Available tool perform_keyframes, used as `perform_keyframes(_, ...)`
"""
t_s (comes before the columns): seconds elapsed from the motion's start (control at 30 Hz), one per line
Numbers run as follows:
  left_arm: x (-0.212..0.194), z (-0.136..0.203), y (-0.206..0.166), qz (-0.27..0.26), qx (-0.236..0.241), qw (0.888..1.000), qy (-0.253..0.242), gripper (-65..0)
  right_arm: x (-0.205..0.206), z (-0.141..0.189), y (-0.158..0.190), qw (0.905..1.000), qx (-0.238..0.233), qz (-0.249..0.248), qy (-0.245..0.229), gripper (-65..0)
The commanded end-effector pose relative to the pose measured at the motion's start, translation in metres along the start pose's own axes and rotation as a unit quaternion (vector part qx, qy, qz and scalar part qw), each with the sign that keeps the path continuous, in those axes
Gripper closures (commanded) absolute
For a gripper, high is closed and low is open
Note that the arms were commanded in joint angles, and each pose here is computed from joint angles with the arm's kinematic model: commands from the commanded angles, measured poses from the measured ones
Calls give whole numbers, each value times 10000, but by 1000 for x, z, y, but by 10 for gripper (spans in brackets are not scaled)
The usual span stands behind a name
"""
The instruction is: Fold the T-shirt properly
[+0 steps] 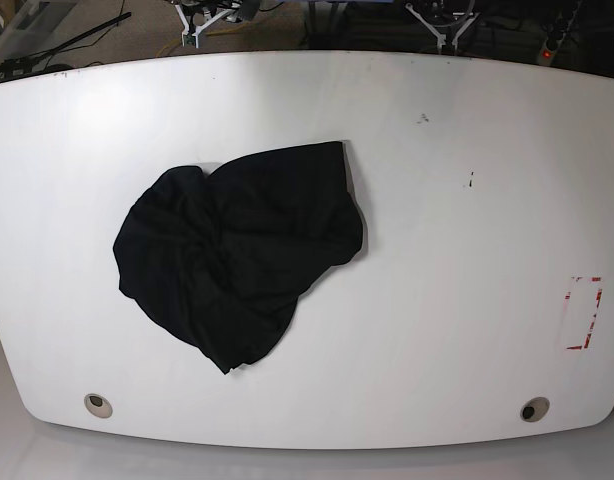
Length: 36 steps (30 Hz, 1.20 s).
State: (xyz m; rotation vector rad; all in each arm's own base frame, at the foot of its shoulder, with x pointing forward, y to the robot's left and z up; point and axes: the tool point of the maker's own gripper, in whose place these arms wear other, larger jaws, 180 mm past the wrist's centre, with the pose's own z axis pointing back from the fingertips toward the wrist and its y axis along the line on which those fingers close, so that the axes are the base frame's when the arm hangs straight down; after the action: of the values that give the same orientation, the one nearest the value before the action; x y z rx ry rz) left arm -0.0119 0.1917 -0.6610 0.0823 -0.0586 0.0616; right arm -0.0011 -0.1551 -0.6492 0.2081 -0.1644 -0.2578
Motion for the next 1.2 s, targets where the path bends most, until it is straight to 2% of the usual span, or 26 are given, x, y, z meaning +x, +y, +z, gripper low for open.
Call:
perform_keyframes(0.0,4,0,1,-3,6,10000,-90,-592,3,1,-4,10000,-25,5,-40,-368)
perform_keyframes(0.1,-5,0,-3,22,-20,10000,11,-590,5,-1,2,10000,22,19,-70,-361)
perform_keyframes(0.5,-8,3,-2,-15,-24,9999,-143,-590,3,0,1,10000,17,26,-60,-360)
perform_keyframes(0.67,-2,10,-3,-66,-48,9988,-488,-589,-6,4,-2,9995,-7,218,-230,-360)
perform_keyframes(0.87,3,22,-3,-129,-75,9963,-841,-587,-27,10,-7,9997,-41,234,-106,-358)
perform_keyframes(1.17,-9,49,0,-253,-94,9924,-1202,-586,-37,39,-9,9971,17,559,-510,-358)
